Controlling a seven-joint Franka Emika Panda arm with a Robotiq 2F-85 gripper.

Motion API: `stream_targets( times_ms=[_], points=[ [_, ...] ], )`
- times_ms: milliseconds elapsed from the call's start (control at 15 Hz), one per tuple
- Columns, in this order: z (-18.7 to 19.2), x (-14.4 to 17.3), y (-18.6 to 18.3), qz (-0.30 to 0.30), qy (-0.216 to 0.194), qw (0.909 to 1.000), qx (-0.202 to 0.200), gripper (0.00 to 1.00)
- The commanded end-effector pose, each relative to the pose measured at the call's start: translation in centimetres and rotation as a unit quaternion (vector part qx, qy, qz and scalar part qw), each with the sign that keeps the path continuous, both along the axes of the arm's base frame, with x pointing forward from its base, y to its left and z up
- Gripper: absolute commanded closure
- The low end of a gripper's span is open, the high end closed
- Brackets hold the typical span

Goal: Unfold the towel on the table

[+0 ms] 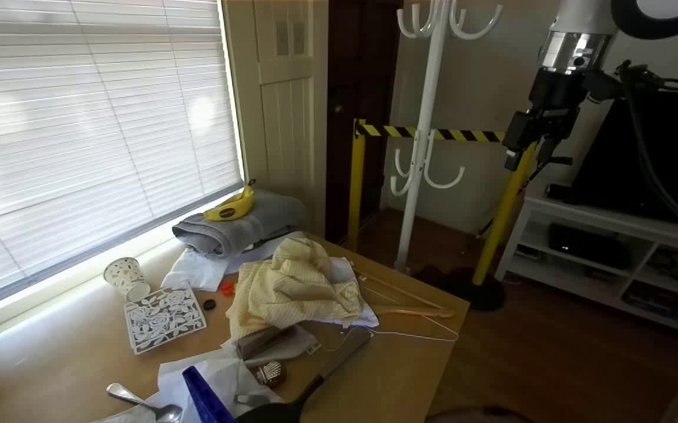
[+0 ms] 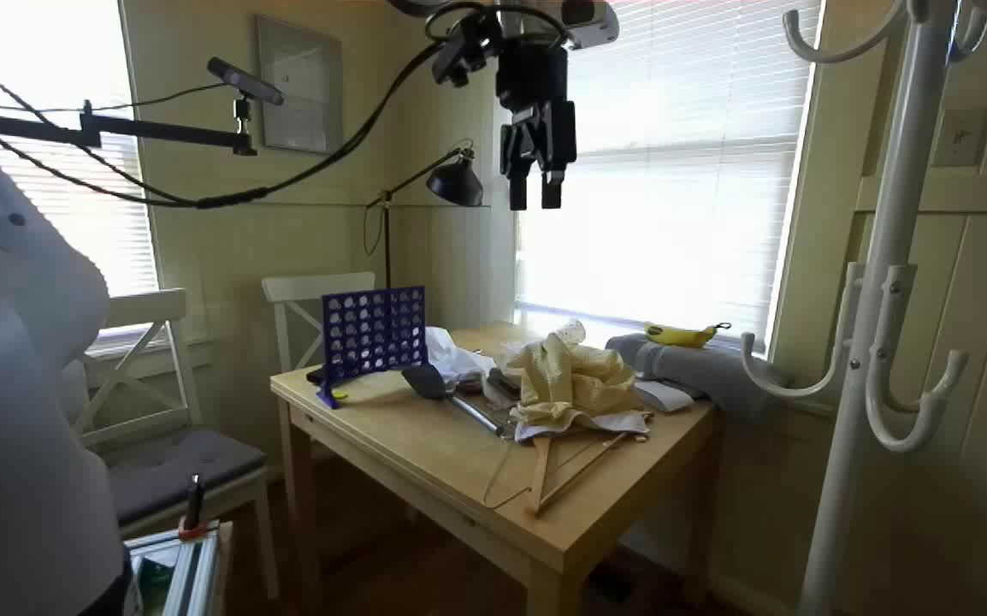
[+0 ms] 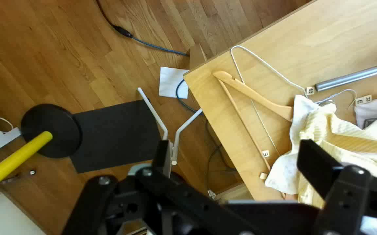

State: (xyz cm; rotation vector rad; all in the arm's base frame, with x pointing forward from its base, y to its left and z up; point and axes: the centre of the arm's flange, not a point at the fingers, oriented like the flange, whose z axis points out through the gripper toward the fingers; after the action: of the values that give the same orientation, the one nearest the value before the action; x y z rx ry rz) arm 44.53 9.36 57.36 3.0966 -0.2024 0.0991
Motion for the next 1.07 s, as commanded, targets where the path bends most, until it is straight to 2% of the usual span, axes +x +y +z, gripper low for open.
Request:
stream_targets(
  times_ms=[0, 533, 733, 867, 1000],
  points=[
    [0.0, 0.0, 0.0, 0.0, 0.0, 1.0, 0.0, 0.0],
    [0.0, 0.0, 0.0, 0.0, 0.0, 1.0, 0.0, 0.0],
    [-0.2, 4.0, 1.6, -0.004, -0.051, 0.9987, 0.004, 0.0],
    [-0.5, 7.1, 2.9, 0.003, -0.088, 0.9958, 0.025, 0.0],
    [-1.2, 10.2, 5.1, 0.041, -0.098, 0.9932, 0.048, 0.0]
  ],
)
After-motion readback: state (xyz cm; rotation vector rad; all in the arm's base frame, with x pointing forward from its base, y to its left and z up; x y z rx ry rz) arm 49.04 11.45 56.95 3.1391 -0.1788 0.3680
